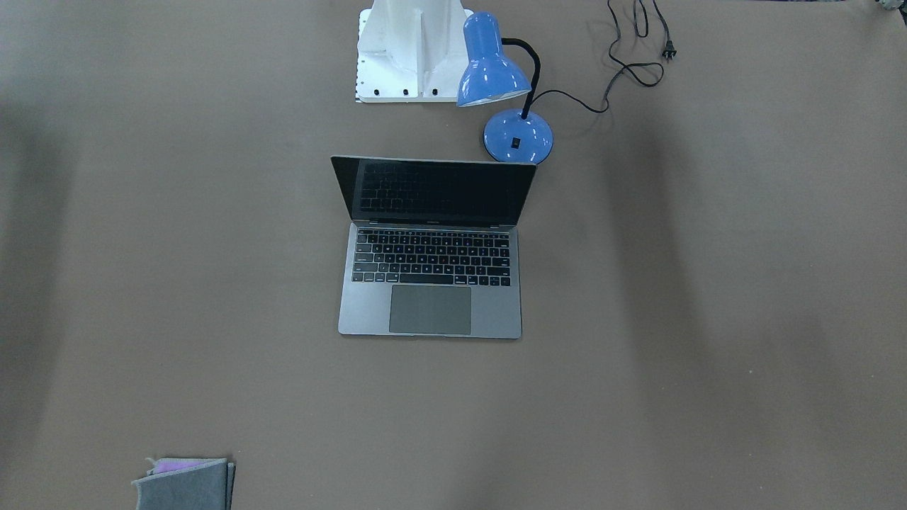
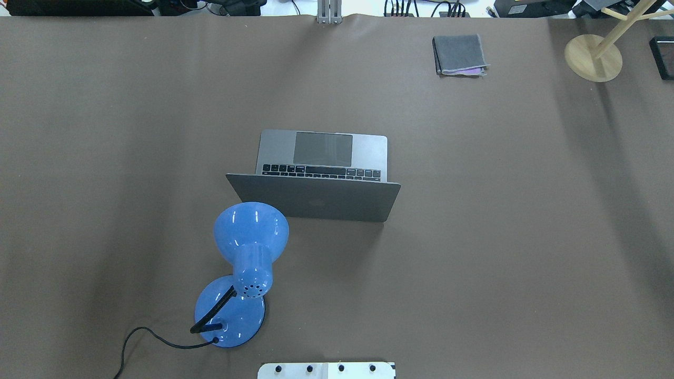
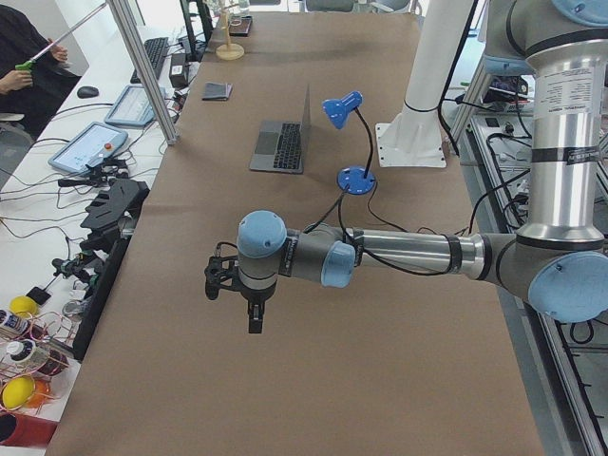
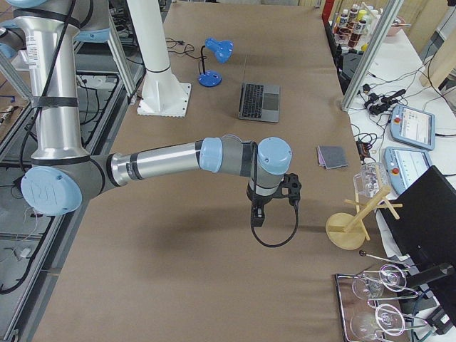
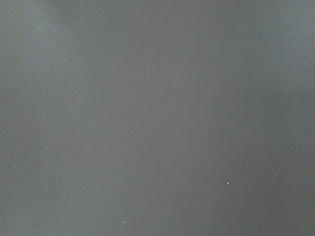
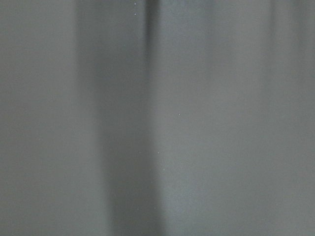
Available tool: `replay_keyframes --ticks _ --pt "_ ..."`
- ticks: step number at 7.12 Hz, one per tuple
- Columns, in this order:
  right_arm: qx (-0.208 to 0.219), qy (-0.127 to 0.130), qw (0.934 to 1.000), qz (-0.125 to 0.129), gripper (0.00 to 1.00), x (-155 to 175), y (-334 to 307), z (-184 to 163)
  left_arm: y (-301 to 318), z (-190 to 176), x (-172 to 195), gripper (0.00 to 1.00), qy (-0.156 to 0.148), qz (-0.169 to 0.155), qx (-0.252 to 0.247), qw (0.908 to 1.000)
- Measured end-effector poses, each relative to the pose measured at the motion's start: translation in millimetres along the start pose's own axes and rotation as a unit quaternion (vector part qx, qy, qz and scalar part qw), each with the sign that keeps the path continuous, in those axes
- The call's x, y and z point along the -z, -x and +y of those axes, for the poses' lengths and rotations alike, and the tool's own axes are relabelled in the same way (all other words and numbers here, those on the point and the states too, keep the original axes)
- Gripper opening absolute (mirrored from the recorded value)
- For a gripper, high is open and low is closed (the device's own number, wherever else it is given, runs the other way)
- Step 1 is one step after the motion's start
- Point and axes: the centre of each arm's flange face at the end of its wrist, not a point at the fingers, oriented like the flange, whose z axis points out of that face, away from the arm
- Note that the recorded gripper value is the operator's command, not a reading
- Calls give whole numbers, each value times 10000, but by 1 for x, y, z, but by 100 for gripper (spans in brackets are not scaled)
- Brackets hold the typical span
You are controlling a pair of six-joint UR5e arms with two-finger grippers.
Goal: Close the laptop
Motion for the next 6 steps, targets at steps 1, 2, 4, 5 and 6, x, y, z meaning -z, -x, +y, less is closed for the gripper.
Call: replay_keyframes --ticks 1,2,4,5,6 --pt "0 -1 10000 0 100 0 0 0 0 0 0 98 5 0 4 10000" --pt "2 -3 10000 0 100 0 0 0 1 0 -1 98 10 -2 9 10000" --pt "3 -5 10000 1 100 0 0 -1 2 0 -2 98 17 -9 17 10000" --pt "5 -6 10000 1 100 1 1 -1 2 0 -2 98 21 -11 22 10000" --pt "7 -4 10000 -1 100 0 1 -1 3 0 -3 98 25 -12 26 10000"
